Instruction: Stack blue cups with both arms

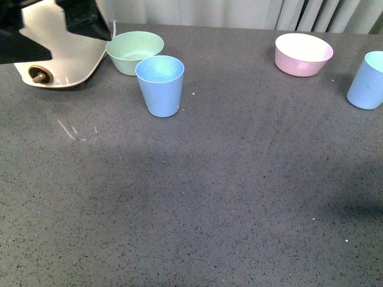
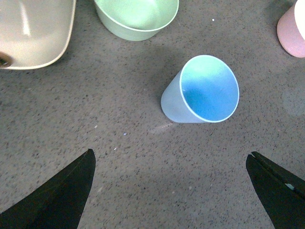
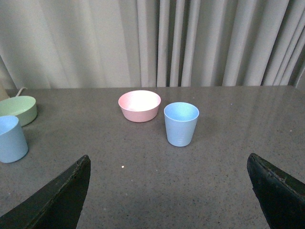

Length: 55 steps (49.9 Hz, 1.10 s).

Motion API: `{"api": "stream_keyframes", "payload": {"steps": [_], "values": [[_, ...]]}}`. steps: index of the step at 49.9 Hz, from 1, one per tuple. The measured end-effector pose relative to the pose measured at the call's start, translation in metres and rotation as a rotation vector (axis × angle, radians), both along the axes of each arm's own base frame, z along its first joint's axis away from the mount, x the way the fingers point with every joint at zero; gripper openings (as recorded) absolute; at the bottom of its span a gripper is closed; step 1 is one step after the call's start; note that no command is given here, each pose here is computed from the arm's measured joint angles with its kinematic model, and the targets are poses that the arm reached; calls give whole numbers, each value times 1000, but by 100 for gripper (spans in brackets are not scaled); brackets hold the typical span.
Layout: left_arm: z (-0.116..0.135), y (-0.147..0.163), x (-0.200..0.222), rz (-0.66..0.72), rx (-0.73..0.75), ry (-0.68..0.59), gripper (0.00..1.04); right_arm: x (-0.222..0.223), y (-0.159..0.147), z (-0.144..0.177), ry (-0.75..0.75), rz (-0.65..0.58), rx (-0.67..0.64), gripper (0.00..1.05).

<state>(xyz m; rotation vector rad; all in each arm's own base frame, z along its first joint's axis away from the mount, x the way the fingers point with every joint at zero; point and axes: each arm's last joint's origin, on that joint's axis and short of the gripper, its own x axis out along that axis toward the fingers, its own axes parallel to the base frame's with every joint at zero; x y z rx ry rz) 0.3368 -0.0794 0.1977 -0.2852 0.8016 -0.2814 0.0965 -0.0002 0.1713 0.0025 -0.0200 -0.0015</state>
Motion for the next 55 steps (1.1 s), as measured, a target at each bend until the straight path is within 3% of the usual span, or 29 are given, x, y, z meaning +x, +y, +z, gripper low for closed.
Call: {"api": "stream_keyframes", "payload": {"steps": [14,55], "values": [[-19,-29,27,-27,6,52,96,0,0,0,0,0,0,96],[-51,-54,80,66,54,138,96,0,0,0,0,0,0,96]]}}
